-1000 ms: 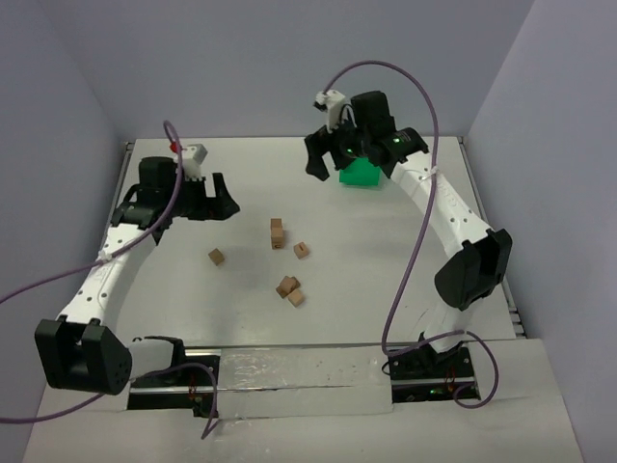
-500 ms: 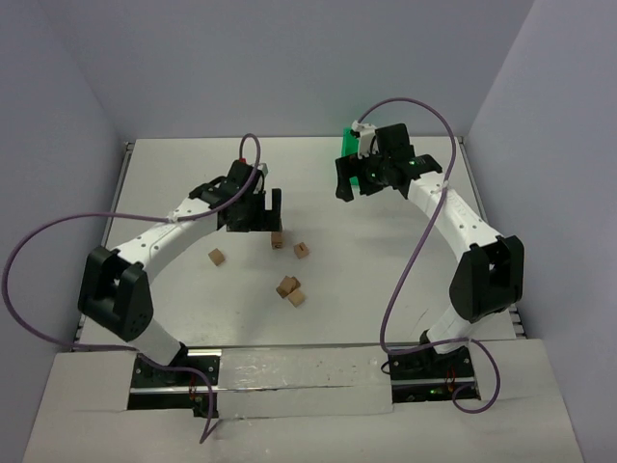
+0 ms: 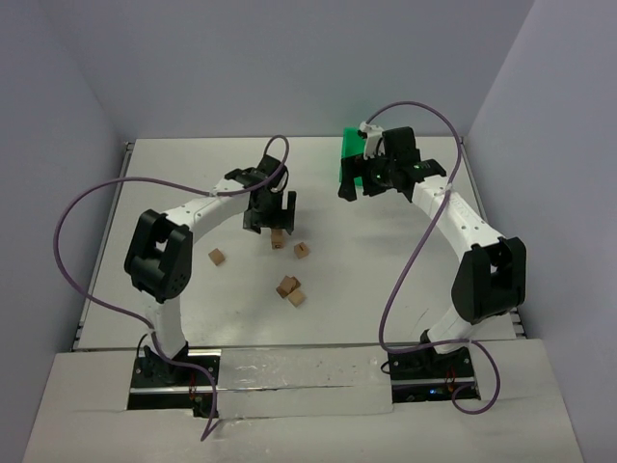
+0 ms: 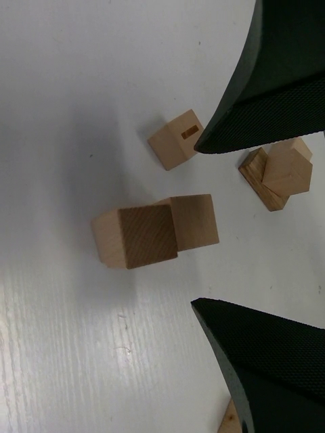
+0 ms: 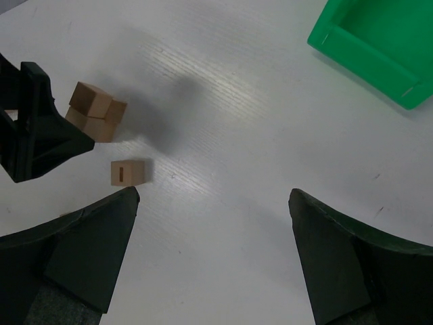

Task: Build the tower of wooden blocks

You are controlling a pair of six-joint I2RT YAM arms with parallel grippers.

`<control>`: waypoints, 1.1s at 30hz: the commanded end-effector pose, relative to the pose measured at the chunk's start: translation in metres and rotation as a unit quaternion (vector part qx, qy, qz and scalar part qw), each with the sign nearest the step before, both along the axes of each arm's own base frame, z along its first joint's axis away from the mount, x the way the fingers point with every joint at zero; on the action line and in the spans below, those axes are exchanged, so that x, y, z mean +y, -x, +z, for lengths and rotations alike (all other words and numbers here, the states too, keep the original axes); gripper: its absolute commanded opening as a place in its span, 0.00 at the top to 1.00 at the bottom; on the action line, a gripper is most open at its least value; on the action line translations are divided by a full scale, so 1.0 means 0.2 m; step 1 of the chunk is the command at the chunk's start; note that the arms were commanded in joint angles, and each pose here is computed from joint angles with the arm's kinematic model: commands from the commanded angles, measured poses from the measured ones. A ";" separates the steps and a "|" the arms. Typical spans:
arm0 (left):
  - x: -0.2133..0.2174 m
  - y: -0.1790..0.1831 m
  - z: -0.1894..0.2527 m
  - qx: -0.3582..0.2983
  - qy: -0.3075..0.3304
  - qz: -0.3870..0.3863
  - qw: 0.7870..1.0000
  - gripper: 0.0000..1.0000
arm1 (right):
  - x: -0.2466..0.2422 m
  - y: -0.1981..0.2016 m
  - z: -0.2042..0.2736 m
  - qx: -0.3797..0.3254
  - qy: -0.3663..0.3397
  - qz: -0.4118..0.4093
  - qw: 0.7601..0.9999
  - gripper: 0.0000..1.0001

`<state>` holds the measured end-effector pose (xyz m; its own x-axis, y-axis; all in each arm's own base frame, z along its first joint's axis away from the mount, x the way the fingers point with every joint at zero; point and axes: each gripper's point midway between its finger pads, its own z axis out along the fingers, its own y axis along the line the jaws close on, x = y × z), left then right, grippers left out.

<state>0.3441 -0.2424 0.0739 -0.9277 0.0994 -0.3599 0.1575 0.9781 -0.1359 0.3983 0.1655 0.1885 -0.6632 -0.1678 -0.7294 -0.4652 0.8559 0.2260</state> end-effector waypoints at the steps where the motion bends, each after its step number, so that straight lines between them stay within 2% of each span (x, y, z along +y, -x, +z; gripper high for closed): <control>1: -0.07 -0.04 0.04 0.006 0.011 -0.026 1.000 0.10 | 0.00 -0.02 0.13 -0.034 -0.032 0.003 0.999 0.00; 19: -0.04 -0.09 -0.14 0.053 -0.007 -0.008 0.999 0.22 | -0.02 0.02 0.12 -0.032 -0.053 0.009 0.998 0.00; 33: -0.03 -0.10 -0.19 0.065 -0.009 0.001 0.998 0.29 | -0.01 0.00 0.09 -0.016 -0.067 0.005 0.998 0.00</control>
<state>0.3561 -0.2421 0.0275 -0.9669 0.1225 -0.2240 0.1498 0.9827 -0.1091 0.3925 0.1623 0.1908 -0.6649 -0.1181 -0.7375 -0.4829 0.8213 0.3038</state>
